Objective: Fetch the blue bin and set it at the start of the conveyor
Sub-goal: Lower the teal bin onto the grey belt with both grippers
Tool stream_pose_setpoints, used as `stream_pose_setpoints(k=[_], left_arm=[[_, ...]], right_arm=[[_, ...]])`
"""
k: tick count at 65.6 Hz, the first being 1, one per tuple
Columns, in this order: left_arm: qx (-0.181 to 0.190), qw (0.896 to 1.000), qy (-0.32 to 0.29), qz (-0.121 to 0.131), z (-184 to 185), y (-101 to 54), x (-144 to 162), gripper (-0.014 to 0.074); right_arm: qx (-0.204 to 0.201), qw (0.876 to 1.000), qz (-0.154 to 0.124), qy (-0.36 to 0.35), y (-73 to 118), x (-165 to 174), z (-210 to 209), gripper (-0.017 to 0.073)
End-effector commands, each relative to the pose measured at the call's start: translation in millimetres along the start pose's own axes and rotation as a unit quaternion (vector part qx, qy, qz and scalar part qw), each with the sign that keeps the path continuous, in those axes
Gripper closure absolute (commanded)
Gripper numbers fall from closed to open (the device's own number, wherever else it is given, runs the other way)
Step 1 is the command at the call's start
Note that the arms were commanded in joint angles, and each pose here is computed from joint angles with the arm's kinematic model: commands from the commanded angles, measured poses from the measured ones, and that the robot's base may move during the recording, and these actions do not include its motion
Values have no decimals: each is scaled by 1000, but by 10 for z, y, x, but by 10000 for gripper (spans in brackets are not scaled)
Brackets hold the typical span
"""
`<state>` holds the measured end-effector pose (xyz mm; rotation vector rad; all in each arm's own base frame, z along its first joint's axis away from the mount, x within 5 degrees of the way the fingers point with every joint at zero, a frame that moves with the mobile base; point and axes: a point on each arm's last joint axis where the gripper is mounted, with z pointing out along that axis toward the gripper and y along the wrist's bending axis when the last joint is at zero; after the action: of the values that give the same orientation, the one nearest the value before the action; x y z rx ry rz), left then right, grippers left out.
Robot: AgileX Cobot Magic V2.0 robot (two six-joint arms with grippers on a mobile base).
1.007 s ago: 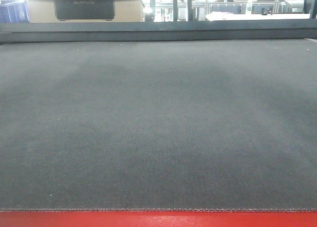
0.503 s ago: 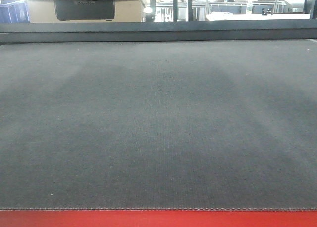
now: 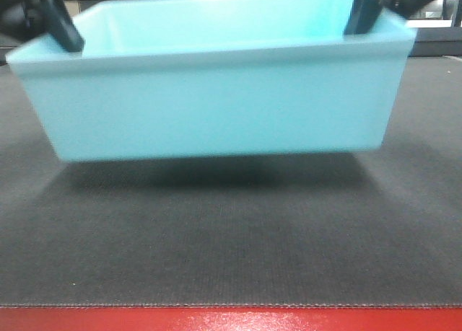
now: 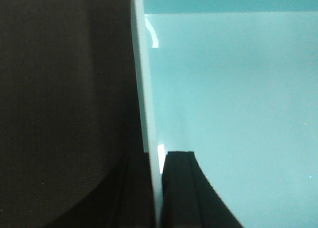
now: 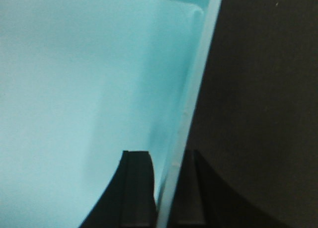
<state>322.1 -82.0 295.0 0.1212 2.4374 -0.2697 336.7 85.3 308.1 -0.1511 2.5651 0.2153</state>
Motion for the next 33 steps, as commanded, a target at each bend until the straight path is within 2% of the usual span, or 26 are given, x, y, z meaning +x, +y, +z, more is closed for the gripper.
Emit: stream_pose_setpoints(k=[1,8,14,18,30,31,33], left_arm=[[-18,999,-16,28,80,57,-29,705],[-21,999,-5,28,169,70,-8,693],[-22,999,0,30,200,76,1,592],[-22,999,0,30,200,77,1,482],[-23,999,-4,32,174,75,-6,-28],[-23,999,-5,32,165,74,-9,-34],[-24,999,-7,34,142,74,-13,-13]], right_arm=[[23,999,-27,-10,-81,-31,102,711],[26,999,-28,3,-93,-20,231,708],[26,999,-27,9,-98,-13,281,638],[26,999,-27,12,-98,-8,283,520],[27,999,-27,20,-98,8,257,38],[27,999,-27,19,-97,7,242,-10],[27,999,-27,17,-96,6,224,-15]])
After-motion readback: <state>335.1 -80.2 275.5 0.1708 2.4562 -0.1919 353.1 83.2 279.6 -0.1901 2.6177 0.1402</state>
